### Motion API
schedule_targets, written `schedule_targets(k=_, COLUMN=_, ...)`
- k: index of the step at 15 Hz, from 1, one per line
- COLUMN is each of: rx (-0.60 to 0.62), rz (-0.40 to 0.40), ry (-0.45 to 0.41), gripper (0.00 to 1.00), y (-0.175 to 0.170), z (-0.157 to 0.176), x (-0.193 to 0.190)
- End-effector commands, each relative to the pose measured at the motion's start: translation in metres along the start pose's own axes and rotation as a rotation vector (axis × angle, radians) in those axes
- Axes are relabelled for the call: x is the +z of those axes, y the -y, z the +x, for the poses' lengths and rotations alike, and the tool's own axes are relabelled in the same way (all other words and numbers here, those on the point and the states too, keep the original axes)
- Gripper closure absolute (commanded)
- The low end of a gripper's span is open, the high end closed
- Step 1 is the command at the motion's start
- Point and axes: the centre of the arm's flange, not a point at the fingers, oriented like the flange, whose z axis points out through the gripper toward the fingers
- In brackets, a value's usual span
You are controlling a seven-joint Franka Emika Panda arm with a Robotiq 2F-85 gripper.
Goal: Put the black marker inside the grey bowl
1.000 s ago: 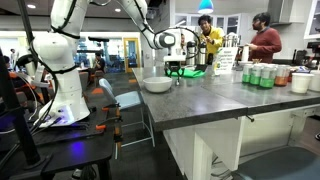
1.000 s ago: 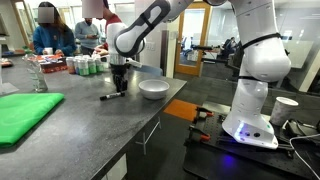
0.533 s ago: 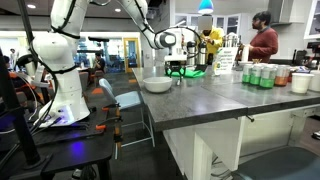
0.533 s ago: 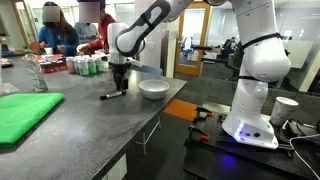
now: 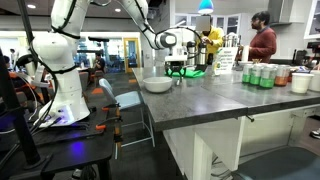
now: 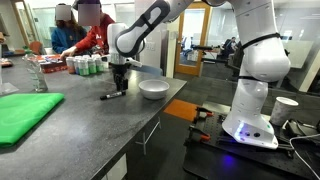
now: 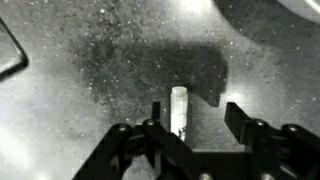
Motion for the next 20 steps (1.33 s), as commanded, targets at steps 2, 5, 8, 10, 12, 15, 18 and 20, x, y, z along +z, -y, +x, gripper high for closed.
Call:
schedule_targets(k=2, rx=0.012, rz=-0.015, ry=0.008, gripper=0.67, y=-0.007, z=0.002, x=0.005)
schedule_targets(k=5, rx=0.019, rz=-0.015, ry=0.009, gripper=0.92, y=-0.01, z=0.0, x=0.007)
schedule_targets(k=8, rx=0.029, rz=-0.015, ry=0.01, gripper=0.95, y=-0.01, z=-0.003, x=0.002)
schedule_targets(k=10, rx=0.03, rz=-0.016, ry=-0.003, gripper=0.95, y=-0.007, z=-0.005, x=-0.013)
schedule_targets(k=12, rx=0.025, rz=-0.034, ry=-0.005, gripper=0.95, y=-0.002, z=-0.01, x=-0.039)
schedule_targets(k=15, rx=0.044, rz=-0.066, ry=-0.012, gripper=0.95, y=-0.002, z=-0.026, x=-0.083)
schedule_targets(k=18, rx=0.092, rz=-0.068, ry=-0.015, gripper=0.95, y=0.007, z=-0.059, x=-0.111)
schedule_targets(k=20, rx=0.134, rz=-0.07, ry=-0.022, gripper=0.95, y=0.016, z=-0.084, x=-0.117)
